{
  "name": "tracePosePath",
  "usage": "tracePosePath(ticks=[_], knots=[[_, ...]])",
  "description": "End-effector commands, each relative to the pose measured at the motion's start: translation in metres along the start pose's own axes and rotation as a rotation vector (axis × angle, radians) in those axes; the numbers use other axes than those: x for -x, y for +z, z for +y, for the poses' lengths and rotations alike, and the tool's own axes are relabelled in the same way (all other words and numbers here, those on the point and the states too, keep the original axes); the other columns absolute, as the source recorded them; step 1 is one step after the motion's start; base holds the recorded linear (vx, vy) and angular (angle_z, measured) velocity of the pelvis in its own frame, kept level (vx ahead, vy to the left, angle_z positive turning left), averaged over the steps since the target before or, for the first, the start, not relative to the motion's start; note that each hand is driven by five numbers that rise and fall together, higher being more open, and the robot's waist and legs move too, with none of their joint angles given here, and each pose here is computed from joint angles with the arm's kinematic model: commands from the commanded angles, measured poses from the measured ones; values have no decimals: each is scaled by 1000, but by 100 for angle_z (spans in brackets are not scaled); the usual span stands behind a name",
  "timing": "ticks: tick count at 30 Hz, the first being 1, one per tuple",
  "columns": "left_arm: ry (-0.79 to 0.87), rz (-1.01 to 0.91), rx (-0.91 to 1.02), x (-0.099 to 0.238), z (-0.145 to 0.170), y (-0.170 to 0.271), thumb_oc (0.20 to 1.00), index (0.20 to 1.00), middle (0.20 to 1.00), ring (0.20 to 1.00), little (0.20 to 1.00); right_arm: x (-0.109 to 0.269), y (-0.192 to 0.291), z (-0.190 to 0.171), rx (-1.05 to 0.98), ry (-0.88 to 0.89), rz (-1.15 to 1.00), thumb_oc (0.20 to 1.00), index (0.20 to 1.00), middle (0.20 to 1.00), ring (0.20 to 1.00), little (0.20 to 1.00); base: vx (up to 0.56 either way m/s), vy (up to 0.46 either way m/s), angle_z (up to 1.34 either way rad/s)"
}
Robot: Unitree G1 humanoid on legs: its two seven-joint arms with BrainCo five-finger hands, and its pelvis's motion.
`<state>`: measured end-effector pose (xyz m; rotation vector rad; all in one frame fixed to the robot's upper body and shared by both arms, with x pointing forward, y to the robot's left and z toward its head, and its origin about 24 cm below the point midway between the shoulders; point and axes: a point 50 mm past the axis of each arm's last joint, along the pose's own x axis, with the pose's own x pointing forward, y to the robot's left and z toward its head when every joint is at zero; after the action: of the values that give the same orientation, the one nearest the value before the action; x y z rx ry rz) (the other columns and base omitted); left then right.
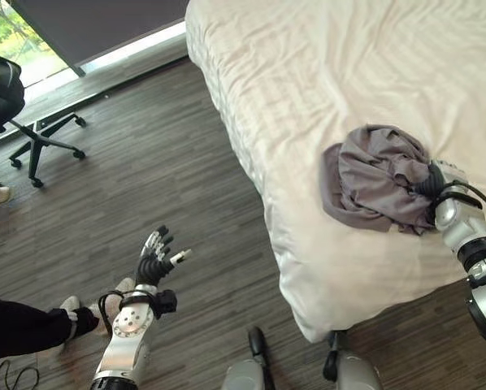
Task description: Pick up bed clothes into laundry basket.
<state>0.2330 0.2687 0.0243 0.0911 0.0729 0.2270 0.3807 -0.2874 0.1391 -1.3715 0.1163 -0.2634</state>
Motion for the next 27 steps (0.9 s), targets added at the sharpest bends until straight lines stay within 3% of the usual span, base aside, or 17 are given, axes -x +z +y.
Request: tracePosePath(ticks=[1,7,11,16,19,27], knots=[[87,-95,28,1,11,14,1000,1000,1000,1000,1000,-10,22,-76,58,-234,-125,200,200,200,200,200,27,162,-104],[105,-56,38,1,13,6,1000,1000,1000,1000,1000,3,-7,-125,17,-399,-91,200,200,200,200,200,-24,139,-93],[141,-64,14,-3,17,10,1000,1000,1000,1000,1000,40,-50,-146,-41,-558,-45,200,200,200,200,200,-85,255,-25],[128,-110,-32,-6,18,23,1000,1000,1000,1000,1000,72,-87,-137,-110,-621,40,200,200,200,200,200,-157,127,-20],[122,-166,-53,-2,22,37,1000,1000,1000,1000,1000,89,-111,-118,-123,-584,101,200,200,200,200,200,-462,153,-152],[193,-375,14,6,29,80,1000,1000,1000,1000,1000,110,-122,-91,-116,-520,133,200,200,200,200,200,-242,23,-120]])
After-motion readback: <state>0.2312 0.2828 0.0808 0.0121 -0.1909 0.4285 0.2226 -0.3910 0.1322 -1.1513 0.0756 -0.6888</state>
